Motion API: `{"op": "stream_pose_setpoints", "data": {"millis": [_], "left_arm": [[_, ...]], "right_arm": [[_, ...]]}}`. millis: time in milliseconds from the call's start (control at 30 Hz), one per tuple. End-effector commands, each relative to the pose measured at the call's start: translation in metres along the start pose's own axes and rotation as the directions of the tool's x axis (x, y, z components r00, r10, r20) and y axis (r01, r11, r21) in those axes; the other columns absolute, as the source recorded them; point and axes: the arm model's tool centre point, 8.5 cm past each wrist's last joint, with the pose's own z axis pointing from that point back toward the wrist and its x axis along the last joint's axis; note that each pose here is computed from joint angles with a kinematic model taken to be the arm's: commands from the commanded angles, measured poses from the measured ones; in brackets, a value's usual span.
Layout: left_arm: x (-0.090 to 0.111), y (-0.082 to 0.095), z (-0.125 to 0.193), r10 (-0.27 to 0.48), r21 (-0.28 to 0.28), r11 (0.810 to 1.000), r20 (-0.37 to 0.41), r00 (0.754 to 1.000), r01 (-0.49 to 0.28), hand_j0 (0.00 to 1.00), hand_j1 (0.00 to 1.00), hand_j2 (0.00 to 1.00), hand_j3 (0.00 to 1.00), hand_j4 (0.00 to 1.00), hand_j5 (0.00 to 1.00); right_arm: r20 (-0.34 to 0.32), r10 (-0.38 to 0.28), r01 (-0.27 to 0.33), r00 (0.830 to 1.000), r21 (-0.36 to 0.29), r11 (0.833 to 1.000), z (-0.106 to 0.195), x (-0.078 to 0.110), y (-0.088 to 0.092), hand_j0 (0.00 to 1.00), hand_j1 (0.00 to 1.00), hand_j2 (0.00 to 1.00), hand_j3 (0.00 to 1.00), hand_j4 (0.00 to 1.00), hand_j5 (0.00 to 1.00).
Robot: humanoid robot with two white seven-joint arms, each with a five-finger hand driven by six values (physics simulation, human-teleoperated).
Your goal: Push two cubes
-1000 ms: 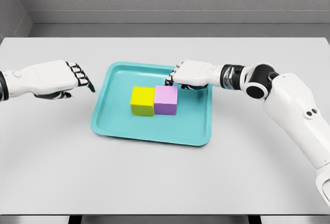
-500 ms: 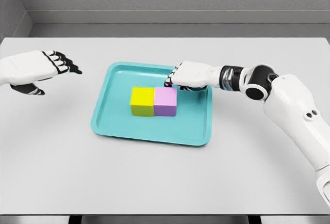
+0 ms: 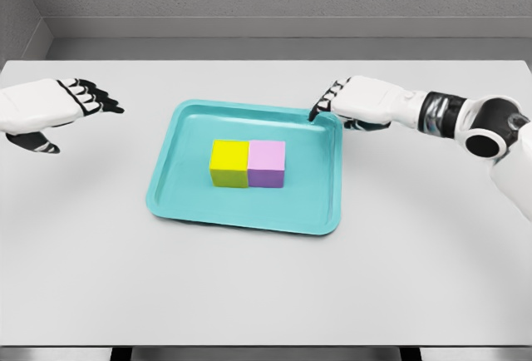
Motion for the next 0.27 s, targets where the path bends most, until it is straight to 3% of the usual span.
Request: {"op": "stream_pose_setpoints", "data": {"millis": [0, 33, 100, 233], "left_arm": [[-0.002, 0.001, 0.002, 0.004, 0.004, 1.000, -0.006, 1.000, -0.004, 1.00, 1.00, 1.00, 1.00, 1.00, 1.00], [-0.002, 0.001, 0.002, 0.004, 0.004, 1.000, -0.006, 1.000, -0.004, 1.00, 1.00, 1.00, 1.00, 1.00, 1.00], [-0.002, 0.001, 0.002, 0.004, 0.004, 1.000, -0.006, 1.000, -0.004, 1.00, 1.00, 1.00, 1.00, 1.00, 1.00], [-0.002, 0.001, 0.002, 0.004, 0.004, 1.000, -0.006, 1.000, -0.004, 1.00, 1.00, 1.00, 1.00, 1.00, 1.00]], "right_arm": [[-0.140, 0.034, -0.051, 0.990, -0.122, 0.991, 0.089, -0.041, -0.055, 1.00, 1.00, 1.00, 1.00, 1.00, 1.00], [-0.183, -0.002, -0.017, 0.983, -0.103, 0.995, 0.114, -0.049, -0.039, 1.00, 1.00, 1.00, 1.00, 1.00, 1.00], [-0.221, -0.027, 0.012, 0.975, -0.067, 0.998, 0.132, -0.056, -0.019, 1.00, 1.00, 1.00, 1.00, 1.00, 1.00], [-0.217, -0.038, 0.027, 0.976, -0.053, 0.998, 0.131, -0.054, -0.010, 1.00, 1.00, 1.00, 1.00, 1.00, 1.00]]}}
